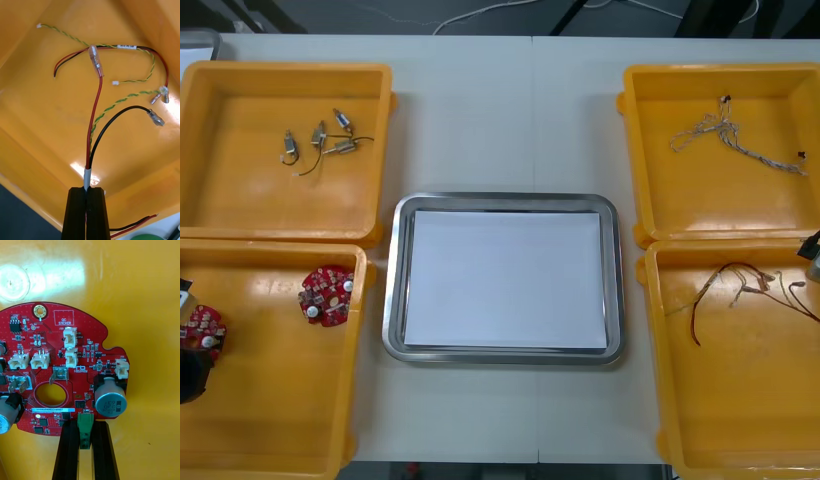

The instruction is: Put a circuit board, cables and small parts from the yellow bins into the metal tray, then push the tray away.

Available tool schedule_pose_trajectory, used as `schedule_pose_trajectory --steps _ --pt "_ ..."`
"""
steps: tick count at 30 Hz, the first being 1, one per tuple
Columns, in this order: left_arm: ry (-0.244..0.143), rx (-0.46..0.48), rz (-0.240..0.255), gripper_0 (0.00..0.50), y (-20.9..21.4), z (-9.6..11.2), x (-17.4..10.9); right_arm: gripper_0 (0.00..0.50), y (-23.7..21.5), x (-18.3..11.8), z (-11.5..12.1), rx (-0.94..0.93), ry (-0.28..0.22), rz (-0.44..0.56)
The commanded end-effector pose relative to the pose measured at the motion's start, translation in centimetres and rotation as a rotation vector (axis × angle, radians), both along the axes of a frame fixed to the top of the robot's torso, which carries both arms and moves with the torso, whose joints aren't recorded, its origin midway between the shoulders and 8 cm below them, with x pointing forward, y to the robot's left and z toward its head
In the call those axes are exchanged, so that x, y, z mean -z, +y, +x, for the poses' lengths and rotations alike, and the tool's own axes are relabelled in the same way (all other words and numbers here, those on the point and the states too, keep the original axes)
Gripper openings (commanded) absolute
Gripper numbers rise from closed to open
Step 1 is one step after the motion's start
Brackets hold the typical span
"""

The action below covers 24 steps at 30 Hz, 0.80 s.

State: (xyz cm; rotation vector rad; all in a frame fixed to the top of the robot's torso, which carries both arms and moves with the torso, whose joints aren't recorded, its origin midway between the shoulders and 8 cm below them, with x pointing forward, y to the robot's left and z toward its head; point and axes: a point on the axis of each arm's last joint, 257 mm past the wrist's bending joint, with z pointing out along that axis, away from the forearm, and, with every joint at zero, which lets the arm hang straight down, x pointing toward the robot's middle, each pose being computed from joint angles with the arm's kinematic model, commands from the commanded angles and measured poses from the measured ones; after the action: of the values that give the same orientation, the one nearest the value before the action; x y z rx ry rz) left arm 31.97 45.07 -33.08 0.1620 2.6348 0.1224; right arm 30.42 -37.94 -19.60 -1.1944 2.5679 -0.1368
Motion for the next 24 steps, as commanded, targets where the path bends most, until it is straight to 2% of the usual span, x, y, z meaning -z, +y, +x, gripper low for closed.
schedule_pose_trajectory --steps 1,4,7,12,16,24 --pt "-0.070 0.034 0.004 0.000 -0.6 1.5 -3.4 0.000 1.3 -2.6 0.5 0.058 -0.041 0.013" --pt "-0.065 0.037 0.003 0.000 -0.9 1.1 -4.7 0.000 1.8 -3.1 0.1 0.106 -0.034 0.021" --pt "-0.058 0.034 -0.002 0.000 -1.5 0.6 -6.2 0.000 3.0 -4.0 0.8 0.142 -0.069 0.059" --pt "-0.058 0.001 -0.010 0.000 -2.9 -0.1 -8.4 0.000 4.4 -4.9 1.6 0.212 -0.101 0.124" --pt "-0.050 -0.023 -0.016 0.000 -4.0 -0.5 -9.8 0.000 4.9 -5.0 1.8 0.261 -0.102 0.162" --pt "-0.005 -0.074 -0.047 0.000 -6.5 -1.3 -12.1 0.000 5.7 -5.3 2.1 0.311 -0.104 0.203"
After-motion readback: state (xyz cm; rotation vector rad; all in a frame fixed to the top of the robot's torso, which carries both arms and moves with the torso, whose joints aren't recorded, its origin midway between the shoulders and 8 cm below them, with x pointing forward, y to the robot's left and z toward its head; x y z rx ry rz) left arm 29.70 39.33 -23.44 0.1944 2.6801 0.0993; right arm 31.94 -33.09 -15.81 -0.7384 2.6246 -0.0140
